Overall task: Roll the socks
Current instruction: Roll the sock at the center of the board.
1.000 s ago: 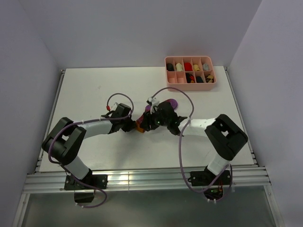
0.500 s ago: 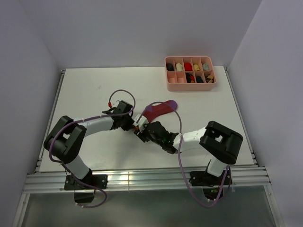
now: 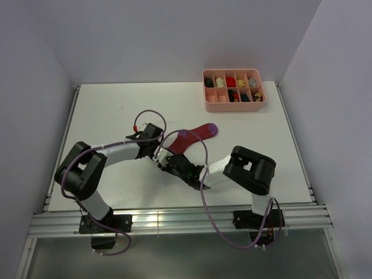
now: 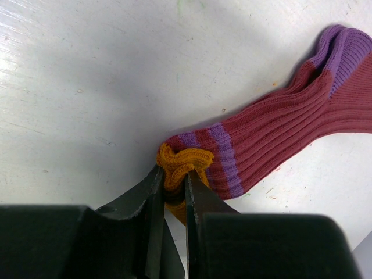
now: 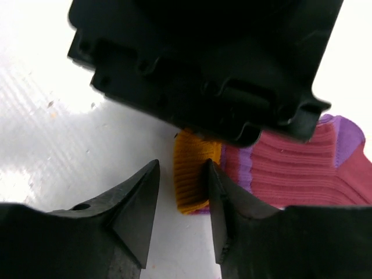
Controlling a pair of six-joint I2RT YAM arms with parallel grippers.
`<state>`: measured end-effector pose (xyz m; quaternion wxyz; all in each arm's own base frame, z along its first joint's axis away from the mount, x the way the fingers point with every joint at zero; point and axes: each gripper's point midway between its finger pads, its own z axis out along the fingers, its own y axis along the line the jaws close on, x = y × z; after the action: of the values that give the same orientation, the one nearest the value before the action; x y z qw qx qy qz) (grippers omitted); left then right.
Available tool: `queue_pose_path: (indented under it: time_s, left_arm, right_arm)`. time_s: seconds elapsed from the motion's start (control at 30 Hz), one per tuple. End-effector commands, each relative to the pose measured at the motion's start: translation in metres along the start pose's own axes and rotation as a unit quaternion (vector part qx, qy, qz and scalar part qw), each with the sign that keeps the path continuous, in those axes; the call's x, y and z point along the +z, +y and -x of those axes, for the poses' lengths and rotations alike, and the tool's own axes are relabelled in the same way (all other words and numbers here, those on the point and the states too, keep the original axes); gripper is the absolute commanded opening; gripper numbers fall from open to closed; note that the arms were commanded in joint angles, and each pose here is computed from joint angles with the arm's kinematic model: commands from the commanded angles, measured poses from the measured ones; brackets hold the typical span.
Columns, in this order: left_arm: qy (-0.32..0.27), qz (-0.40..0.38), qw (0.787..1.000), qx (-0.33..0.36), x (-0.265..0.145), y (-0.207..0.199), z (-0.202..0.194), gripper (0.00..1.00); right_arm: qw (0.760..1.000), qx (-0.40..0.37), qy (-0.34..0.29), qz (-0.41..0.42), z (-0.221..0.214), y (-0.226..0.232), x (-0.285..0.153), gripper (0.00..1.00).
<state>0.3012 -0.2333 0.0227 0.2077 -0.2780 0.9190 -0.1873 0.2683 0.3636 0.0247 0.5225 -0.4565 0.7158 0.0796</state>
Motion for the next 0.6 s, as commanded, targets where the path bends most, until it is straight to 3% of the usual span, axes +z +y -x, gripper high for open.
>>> queue_pose_path:
  time_s: [0.0,0.1,0.13,0.23,0.57]
  left_arm:
    - [0.025,0.014,0.999,0.018,0.004,0.011,-0.012,0.09]
    - [0.026,0.007,1.0,0.014,0.002,0.008,-0.012,0.11]
    - [0.024,0.005,1.0,0.01,0.002,0.007,-0.011,0.12]
    - [0.014,0.0,1.0,-0.006,-0.002,0.006,-0.007,0.21]
    - [-0.05,-0.031,0.995,-0.086,-0.031,0.007,0.034,0.64]
  right_arm:
    - [1.0,-0.007,0.001,-0.025,0.004,-0.005,0.009,0.43]
    - [1.0,-0.007,0.025,-0.014,-0.007,0.001,0.012,0.3]
    - [0.999,0.002,0.031,-0.008,-0.009,0.003,0.013,0.19]
    - [0.999,0.028,0.033,0.017,-0.008,0.008,0.008,0.0]
    - [0.98,0.161,0.018,0.117,0.007,0.003,-0.009,0.0]
